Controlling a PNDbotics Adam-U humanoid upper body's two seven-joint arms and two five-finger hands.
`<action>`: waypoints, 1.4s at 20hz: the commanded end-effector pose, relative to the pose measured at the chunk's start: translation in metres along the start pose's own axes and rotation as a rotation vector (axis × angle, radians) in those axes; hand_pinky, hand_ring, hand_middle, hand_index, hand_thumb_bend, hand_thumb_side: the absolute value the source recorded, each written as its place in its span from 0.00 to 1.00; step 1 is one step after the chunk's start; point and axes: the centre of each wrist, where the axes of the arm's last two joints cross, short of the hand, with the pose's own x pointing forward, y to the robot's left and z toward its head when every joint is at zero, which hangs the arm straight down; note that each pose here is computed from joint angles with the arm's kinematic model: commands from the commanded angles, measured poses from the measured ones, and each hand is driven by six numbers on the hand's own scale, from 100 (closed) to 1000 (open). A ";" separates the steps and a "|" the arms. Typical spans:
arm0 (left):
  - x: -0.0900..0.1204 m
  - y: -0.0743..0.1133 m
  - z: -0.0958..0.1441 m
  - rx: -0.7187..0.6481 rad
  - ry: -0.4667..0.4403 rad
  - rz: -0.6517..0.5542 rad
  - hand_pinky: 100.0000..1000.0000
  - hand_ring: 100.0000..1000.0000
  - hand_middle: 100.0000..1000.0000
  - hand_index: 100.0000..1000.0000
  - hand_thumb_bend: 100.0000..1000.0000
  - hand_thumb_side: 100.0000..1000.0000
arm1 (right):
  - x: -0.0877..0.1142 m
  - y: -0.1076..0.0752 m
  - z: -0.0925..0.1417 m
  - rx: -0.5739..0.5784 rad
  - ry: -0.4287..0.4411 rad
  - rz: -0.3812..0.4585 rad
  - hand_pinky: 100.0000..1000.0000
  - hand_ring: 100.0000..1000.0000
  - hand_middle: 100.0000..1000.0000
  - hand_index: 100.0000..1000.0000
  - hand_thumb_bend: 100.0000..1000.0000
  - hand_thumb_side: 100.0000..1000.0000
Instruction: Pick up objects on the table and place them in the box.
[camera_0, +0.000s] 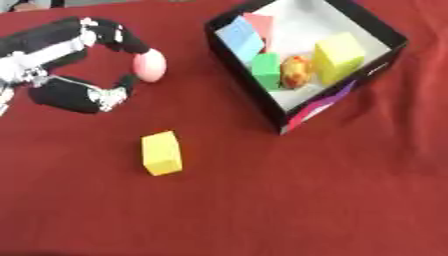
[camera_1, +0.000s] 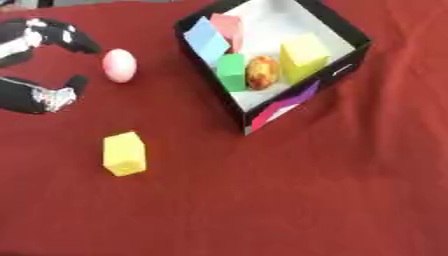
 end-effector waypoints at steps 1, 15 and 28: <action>-0.011 0.010 0.000 0.060 0.065 -0.025 0.81 0.78 0.73 0.85 0.00 0.24 | 0.007 -0.001 -0.004 0.017 -0.031 0.014 1.00 0.69 0.61 0.70 0.00 0.46; -0.058 -0.013 -0.069 0.080 0.260 -0.093 0.85 0.81 0.74 0.83 0.28 0.27 | 0.006 0.006 -0.003 0.053 -0.022 0.019 1.00 0.69 0.61 0.70 0.00 0.45; -0.078 -0.026 -0.089 0.108 0.379 -0.143 0.82 0.78 0.70 0.83 0.35 0.17 | 0.006 0.010 -0.004 0.073 -0.023 0.016 1.00 0.69 0.61 0.70 0.00 0.45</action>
